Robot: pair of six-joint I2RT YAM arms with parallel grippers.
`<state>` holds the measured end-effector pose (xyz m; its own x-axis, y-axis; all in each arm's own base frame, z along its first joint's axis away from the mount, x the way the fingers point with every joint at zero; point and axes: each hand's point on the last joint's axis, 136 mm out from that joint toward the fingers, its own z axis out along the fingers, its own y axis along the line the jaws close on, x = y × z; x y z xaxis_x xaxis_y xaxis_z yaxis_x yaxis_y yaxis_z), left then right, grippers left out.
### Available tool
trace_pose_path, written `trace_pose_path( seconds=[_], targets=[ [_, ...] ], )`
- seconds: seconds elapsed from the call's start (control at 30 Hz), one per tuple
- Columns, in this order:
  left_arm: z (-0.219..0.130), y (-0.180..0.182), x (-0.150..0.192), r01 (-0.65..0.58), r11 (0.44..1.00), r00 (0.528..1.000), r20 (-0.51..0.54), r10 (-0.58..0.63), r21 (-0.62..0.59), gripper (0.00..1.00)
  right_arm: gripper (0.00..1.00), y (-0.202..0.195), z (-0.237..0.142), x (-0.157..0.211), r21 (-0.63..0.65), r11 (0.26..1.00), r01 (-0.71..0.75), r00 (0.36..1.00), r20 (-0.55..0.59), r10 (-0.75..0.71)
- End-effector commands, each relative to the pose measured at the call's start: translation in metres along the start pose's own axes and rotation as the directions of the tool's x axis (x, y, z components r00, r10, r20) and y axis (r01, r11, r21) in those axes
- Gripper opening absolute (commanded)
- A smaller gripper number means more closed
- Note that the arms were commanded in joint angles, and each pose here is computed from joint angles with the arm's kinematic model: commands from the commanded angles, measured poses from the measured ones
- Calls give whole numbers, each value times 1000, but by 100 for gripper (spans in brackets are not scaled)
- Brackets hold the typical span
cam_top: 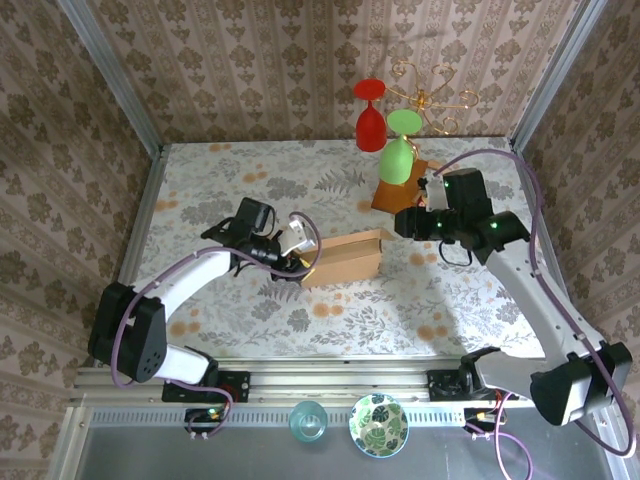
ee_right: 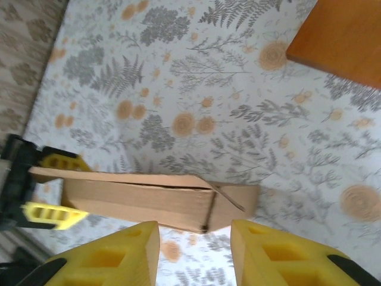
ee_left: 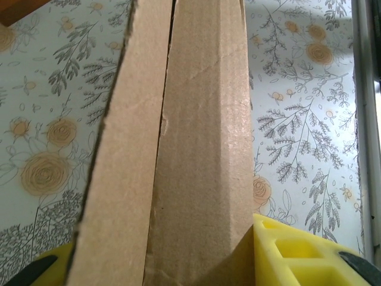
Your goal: Fold the paper box
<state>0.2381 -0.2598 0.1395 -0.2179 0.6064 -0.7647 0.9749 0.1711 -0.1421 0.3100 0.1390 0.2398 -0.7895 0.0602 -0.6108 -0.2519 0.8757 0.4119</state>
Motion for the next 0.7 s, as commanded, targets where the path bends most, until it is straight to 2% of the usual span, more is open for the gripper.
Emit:
trace_pose_path(
  seconds=[0.0,0.1,0.3,0.5,0.67],
  targets=[
    [-11,-1,-13,-35,999,999,24,35,8,41,40,-13,18,10,41,976,212,973,-103,-207],
    [-10,1,-13,-35,999,999,18,35,18,41,42,-10,29,19,36,954,298,938,-195,-286],
    [-8,5,-12,-40,999,999,12,40,18,41,46,-7,50,25,30,927,375,893,-278,-352],
    [-8,5,-10,-37,999,999,9,36,20,41,45,-10,62,21,43,917,397,882,-296,-368],
    [-7,6,-10,-34,999,999,9,34,21,41,38,-8,67,18,38,916,398,878,-303,-369]
  ],
)
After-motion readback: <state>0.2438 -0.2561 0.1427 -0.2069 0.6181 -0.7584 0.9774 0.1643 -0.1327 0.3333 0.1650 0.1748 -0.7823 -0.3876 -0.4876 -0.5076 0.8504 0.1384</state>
